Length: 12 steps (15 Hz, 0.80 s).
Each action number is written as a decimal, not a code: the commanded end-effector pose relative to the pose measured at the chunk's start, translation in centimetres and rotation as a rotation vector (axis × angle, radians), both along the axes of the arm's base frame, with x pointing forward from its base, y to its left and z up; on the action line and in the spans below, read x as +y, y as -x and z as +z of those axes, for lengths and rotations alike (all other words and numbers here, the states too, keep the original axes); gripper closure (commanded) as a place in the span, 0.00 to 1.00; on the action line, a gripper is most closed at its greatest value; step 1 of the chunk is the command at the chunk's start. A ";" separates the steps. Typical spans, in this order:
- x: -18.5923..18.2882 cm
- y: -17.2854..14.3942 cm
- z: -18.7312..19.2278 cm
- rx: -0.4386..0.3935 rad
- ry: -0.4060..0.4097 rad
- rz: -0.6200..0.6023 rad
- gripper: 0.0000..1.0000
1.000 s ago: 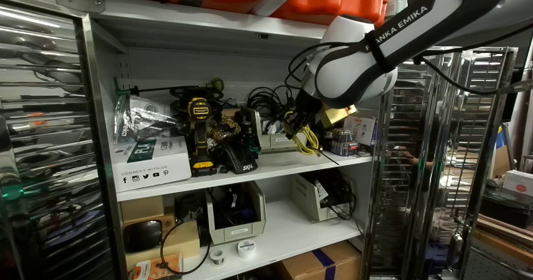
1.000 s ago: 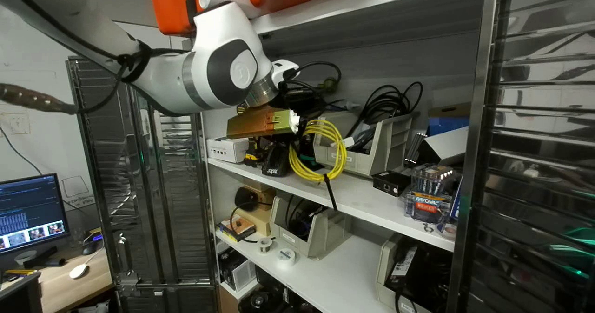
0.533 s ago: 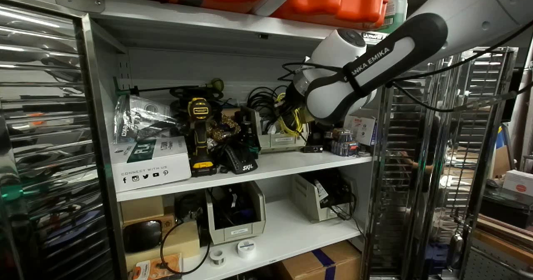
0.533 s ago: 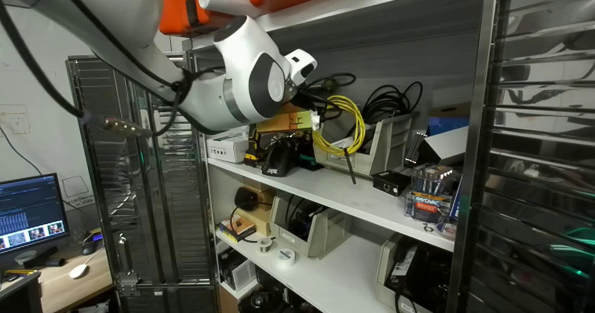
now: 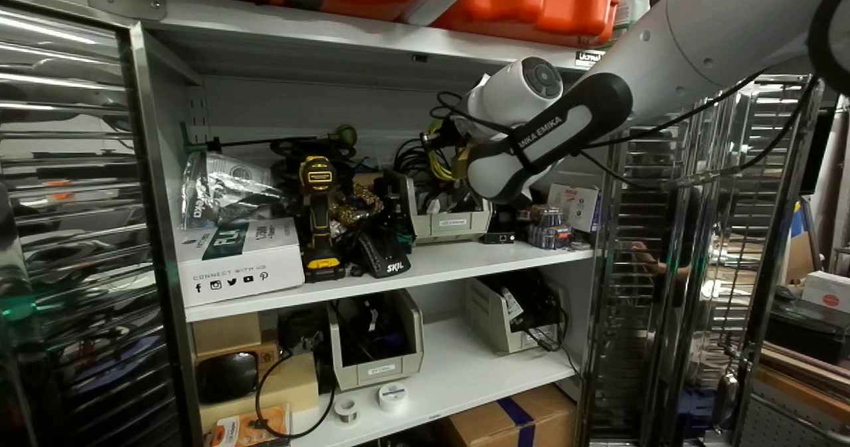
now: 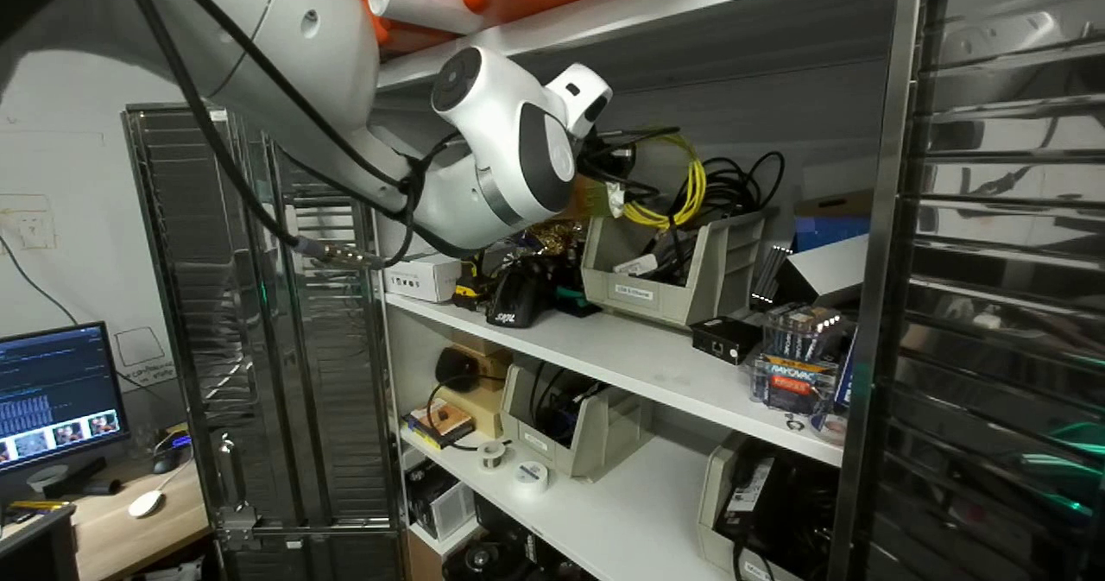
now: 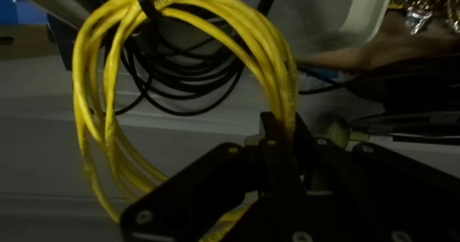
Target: Put the yellow cable inside the tool box on the first shelf
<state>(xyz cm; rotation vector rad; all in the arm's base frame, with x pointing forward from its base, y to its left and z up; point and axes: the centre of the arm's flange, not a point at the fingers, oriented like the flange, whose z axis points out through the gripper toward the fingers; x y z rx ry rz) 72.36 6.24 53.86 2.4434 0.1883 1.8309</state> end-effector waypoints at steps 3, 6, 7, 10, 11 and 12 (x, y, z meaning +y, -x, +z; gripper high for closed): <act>1.6 -4.4 -0.8 -0.128 -0.009 -0.053 0.97; 1.4 -5.6 -2.0 -0.121 0.014 -0.084 0.97; 1.2 -6.1 -2.3 -0.113 0.025 -0.100 0.97; 0.7 -7.2 -3.3 -0.050 0.096 -0.151 0.93; 0.6 -7.5 -3.4 -0.035 0.114 -0.164 0.95; 0.7 -7.7 -3.4 -0.011 0.133 -0.175 0.95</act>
